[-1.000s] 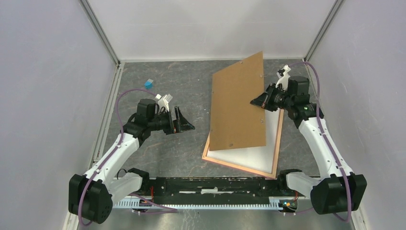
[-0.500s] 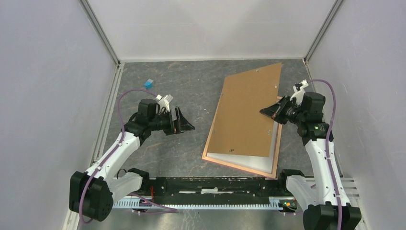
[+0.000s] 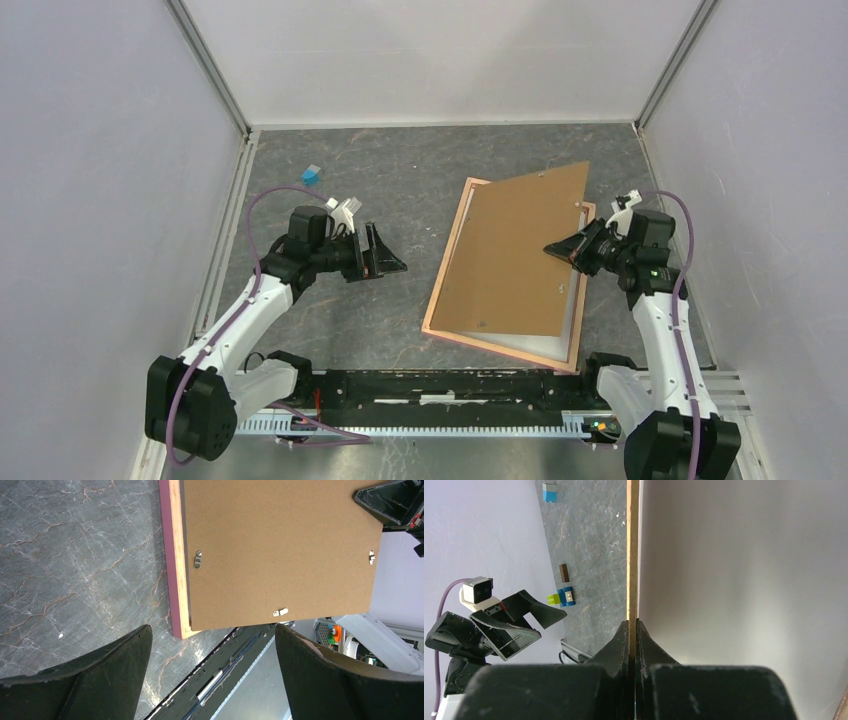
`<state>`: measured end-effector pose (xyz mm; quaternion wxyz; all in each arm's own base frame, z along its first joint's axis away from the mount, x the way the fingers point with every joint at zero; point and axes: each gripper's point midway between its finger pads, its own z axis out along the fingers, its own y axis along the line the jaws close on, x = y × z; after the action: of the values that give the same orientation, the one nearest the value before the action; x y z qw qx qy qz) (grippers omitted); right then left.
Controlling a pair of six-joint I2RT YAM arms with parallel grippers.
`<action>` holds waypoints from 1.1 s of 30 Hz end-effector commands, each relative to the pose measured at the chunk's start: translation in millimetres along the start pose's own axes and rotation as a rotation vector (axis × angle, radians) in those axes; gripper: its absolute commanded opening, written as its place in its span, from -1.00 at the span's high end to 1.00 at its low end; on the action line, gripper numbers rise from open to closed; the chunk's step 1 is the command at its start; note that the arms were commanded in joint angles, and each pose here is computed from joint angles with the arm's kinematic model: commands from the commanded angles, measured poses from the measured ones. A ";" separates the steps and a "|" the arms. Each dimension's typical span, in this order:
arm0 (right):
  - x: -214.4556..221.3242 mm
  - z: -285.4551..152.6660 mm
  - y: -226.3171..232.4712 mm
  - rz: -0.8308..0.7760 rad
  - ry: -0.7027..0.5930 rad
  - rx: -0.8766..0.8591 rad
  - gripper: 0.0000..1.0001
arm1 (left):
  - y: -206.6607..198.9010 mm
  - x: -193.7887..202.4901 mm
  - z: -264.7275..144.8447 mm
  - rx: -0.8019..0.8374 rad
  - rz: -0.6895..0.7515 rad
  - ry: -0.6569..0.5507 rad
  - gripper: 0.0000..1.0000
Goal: Put the photo into the frame
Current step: Place the photo frame item in the photo frame.
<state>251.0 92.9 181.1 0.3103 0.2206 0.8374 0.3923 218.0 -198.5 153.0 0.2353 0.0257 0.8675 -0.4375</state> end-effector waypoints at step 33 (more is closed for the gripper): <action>-14.6 19.5 -10.7 -0.070 0.029 -0.105 1.00 | 1.5 -8.2 2.4 0.002 0.062 -0.002 -0.95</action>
<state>264.2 89.3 157.4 0.2872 0.2092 0.8361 0.4180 219.1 -198.7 145.4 0.2223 0.0201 0.8728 -0.4341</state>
